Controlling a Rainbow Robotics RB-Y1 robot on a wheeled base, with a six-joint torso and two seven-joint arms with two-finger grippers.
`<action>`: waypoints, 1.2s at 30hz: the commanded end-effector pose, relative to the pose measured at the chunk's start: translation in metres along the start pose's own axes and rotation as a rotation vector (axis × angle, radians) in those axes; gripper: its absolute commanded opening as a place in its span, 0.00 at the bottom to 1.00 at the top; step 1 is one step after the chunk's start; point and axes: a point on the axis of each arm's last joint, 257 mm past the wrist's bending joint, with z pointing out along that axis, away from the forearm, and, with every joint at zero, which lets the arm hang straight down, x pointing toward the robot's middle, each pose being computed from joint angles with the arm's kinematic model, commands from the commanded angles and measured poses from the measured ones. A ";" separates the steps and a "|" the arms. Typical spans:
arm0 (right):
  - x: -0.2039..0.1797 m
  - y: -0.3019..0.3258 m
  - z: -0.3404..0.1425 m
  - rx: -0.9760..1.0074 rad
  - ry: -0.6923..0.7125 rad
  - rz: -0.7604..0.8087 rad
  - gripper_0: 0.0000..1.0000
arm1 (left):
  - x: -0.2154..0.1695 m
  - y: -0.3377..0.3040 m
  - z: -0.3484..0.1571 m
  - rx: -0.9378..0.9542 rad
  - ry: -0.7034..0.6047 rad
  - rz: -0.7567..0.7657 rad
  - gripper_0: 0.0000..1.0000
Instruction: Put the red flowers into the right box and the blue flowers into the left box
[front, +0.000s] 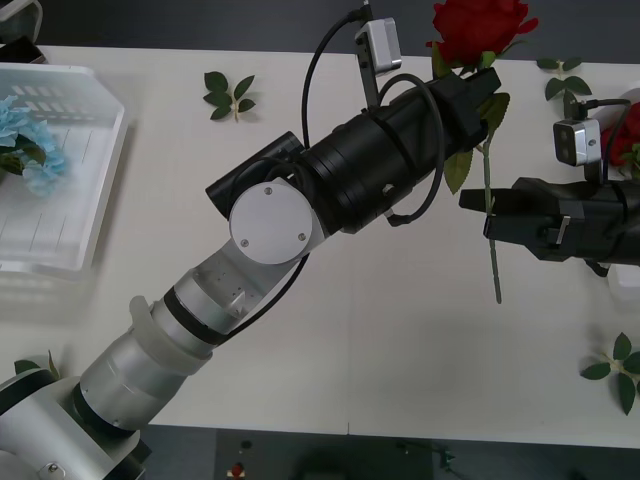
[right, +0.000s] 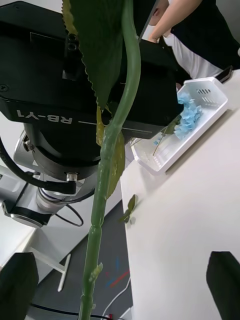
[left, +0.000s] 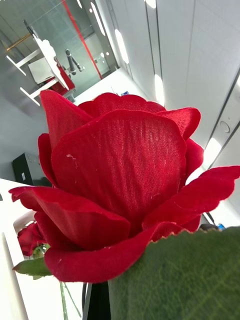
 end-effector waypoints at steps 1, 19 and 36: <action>-0.001 0.006 0.002 -0.014 0.006 -0.009 0.10 | -0.008 -0.016 0.007 0.031 -0.016 0.055 0.00; 0.000 0.006 0.003 -0.014 0.003 -0.005 0.00 | -0.007 -0.008 0.005 0.016 -0.010 0.063 0.00; -0.005 -0.002 -0.007 0.035 0.017 -0.017 0.00 | -0.022 0.084 -0.084 -0.124 0.240 0.204 0.95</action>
